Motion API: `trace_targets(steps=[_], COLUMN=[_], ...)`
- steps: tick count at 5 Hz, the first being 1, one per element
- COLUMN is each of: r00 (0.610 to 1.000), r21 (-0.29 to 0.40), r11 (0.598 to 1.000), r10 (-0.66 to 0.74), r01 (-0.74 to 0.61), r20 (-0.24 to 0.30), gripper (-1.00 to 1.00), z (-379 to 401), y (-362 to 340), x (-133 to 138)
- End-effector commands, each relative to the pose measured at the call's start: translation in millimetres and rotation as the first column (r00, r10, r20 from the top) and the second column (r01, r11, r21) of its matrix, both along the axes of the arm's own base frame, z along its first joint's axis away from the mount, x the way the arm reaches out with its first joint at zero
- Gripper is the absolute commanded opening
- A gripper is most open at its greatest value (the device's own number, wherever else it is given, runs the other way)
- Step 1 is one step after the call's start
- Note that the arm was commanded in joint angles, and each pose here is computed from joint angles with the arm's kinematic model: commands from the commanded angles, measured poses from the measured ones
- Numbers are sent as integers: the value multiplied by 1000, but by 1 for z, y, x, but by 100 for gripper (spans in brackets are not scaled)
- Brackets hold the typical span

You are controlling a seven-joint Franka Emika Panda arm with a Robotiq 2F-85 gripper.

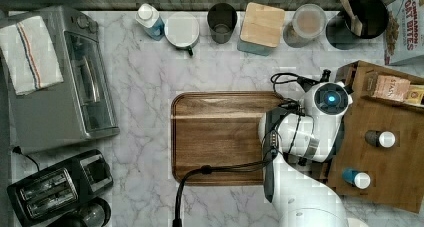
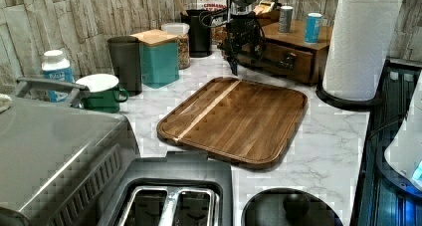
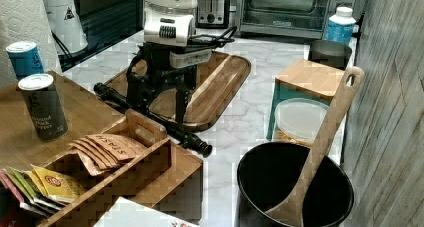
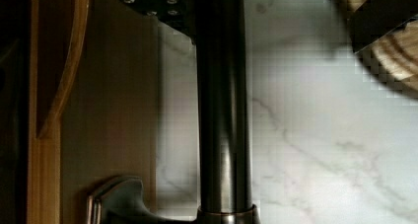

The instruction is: Open the drawer.

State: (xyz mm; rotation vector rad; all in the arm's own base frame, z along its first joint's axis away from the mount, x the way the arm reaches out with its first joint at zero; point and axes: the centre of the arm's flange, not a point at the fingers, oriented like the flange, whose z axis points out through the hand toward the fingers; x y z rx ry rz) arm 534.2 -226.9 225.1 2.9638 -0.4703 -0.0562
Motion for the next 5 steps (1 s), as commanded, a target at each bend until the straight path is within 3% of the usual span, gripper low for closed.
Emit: trace_targets(steps=[1, 2, 5], r00=[990, 992, 993], r21=[96, 82, 85], r11=[987, 992, 994], r10=[125, 83, 57], r01=[-130, -91, -66], r20=[63, 90, 101], gripper=[100, 100, 100], z=[46, 48, 58], y=[159, 200, 275], x=[42, 44, 59])
